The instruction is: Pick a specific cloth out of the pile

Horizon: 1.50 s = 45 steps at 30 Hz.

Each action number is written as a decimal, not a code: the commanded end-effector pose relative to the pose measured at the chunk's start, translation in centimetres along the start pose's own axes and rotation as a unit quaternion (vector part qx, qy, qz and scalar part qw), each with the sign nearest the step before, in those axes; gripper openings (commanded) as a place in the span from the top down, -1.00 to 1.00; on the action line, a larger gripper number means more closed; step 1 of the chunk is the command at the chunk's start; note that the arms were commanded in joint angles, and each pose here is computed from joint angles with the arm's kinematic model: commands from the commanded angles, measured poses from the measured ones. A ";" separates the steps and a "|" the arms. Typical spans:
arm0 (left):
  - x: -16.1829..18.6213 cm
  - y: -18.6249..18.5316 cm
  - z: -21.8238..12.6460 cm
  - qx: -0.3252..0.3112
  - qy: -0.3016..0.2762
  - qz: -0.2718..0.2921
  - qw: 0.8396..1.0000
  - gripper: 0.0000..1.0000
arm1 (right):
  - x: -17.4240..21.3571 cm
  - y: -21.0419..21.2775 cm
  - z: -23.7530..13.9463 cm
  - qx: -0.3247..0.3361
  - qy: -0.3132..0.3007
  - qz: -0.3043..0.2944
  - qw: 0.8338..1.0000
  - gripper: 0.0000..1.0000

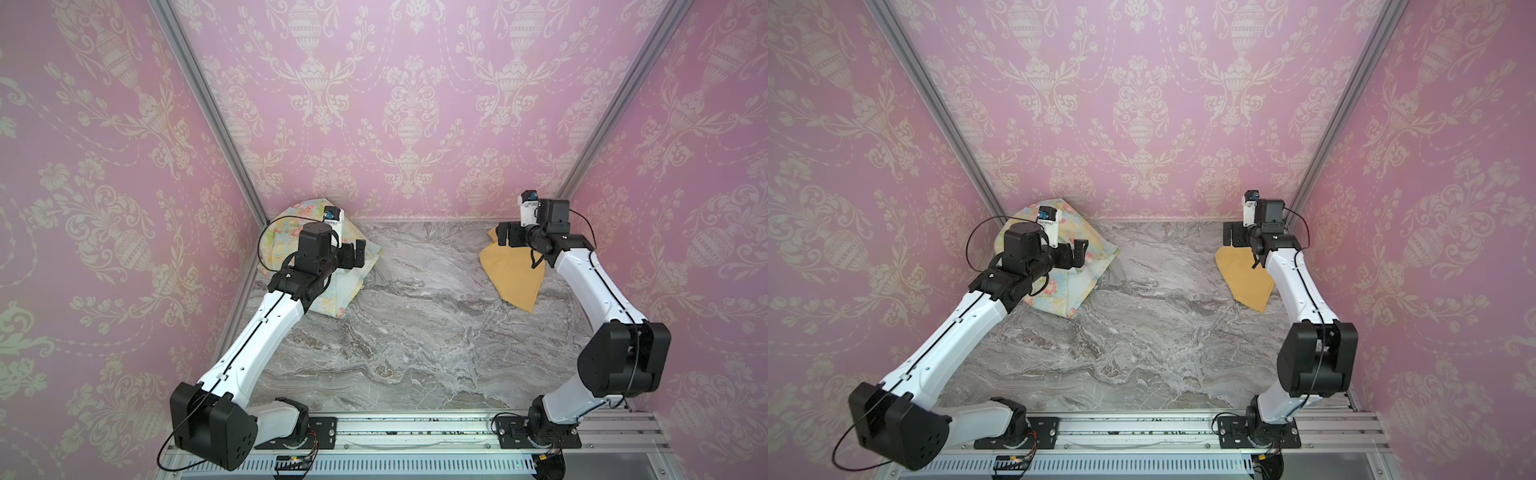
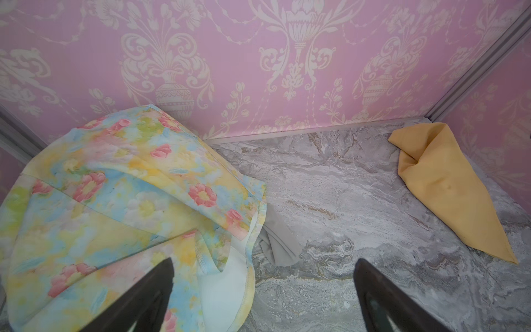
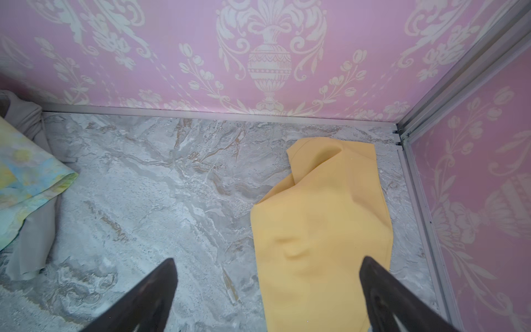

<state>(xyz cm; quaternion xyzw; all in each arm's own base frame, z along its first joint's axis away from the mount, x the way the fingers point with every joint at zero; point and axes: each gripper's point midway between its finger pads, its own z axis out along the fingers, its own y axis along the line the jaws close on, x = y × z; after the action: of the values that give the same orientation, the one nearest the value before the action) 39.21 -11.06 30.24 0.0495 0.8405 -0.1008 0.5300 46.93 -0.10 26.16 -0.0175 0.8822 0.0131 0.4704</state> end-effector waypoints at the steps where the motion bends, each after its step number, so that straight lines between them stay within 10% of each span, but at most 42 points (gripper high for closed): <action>1: 0.0 2.4 -1.3 -0.041 -0.026 -0.024 0.999 -0.99 | -1.0 2.1 -2.7 -0.022 -0.065 0.005 0.998 -1.00; 15: 9.8 12.1 -0.4 -0.201 -0.025 -0.025 0.979 -0.99 | 9.5 2.8 -6.7 -0.004 -0.148 0.009 0.989 -1.00; 26: 16.6 13.8 2.9 -0.190 -0.011 0.019 0.982 -0.98 | 16.3 1.6 -4.0 0.026 -0.152 0.022 0.988 -1.00; 45: 18.6 19.3 3.0 -0.227 -0.082 -0.077 0.967 -0.99 | 17.0 0.7 -1.2 0.045 -0.163 0.010 0.986 -1.00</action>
<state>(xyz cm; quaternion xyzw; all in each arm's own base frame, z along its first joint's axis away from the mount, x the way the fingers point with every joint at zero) 37.31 5.89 9.38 -0.1139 0.8187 0.0661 0.5589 35.37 0.75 11.30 0.0103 0.8081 -0.0066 0.5890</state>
